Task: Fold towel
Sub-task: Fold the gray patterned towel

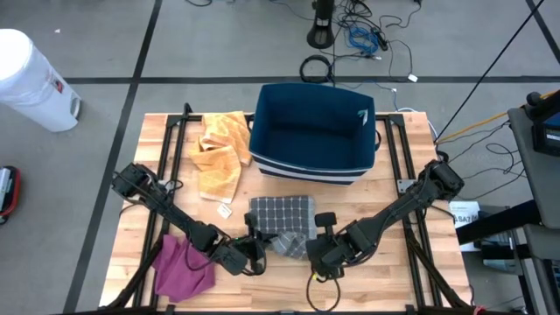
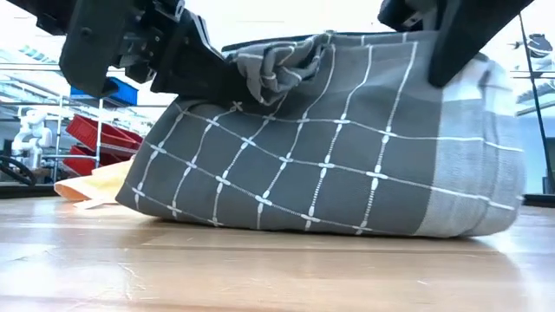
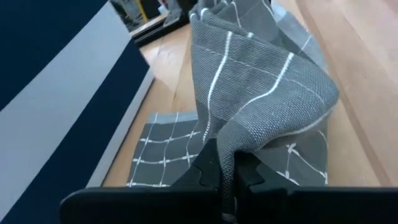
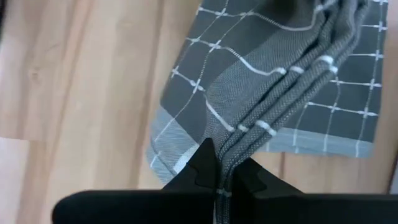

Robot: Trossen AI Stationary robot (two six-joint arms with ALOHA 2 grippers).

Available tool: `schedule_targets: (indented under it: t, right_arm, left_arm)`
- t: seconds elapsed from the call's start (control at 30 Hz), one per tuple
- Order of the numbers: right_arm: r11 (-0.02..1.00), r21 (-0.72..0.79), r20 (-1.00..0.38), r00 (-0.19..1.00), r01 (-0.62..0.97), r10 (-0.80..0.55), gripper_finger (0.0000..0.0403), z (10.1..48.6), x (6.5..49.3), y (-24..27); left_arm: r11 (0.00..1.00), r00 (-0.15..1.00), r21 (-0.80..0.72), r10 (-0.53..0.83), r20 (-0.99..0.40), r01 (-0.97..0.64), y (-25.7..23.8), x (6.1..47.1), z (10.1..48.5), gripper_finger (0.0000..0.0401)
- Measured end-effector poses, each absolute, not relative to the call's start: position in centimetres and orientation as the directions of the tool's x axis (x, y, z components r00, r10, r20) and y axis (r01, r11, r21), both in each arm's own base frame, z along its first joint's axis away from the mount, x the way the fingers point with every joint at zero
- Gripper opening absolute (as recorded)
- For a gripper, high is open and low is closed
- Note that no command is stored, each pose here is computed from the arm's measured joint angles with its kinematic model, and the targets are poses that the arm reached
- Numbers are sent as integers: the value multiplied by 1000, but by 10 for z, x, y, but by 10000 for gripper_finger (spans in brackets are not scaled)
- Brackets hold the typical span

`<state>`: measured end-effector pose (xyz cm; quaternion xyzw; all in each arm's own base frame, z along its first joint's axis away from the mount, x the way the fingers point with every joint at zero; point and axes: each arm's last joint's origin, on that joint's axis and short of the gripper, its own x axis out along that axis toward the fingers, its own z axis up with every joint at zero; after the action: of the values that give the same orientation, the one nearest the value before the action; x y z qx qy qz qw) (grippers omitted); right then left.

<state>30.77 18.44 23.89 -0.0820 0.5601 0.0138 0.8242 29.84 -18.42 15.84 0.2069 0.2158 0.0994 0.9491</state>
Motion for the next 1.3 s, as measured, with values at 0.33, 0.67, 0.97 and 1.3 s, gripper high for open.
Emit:
schedule_targets:
  t: [0.33, 0.67, 0.97, 1.3]
  right_arm:
    - [984, -127, -931, 358, -123, -76, 4, 247, 315, 159]
    - [968, -187, -898, 428, -169, -99, 4, 256, 329, 134]
    - [954, -155, -890, 456, -256, -22, 4, 258, 340, 123]
    - [918, -164, -868, 495, -362, 39, 4, 260, 347, 120]
  left_arm:
    - [874, 874, 444, 362, -325, -196, -182, 298, 160, 2]
    - [850, 875, 499, 362, -322, -168, -181, 299, 160, 2]
    - [849, 900, 526, 190, -391, 49, -183, 303, 159, 2]
    - [856, 883, 509, 166, -439, 92, -173, 308, 155, 2]
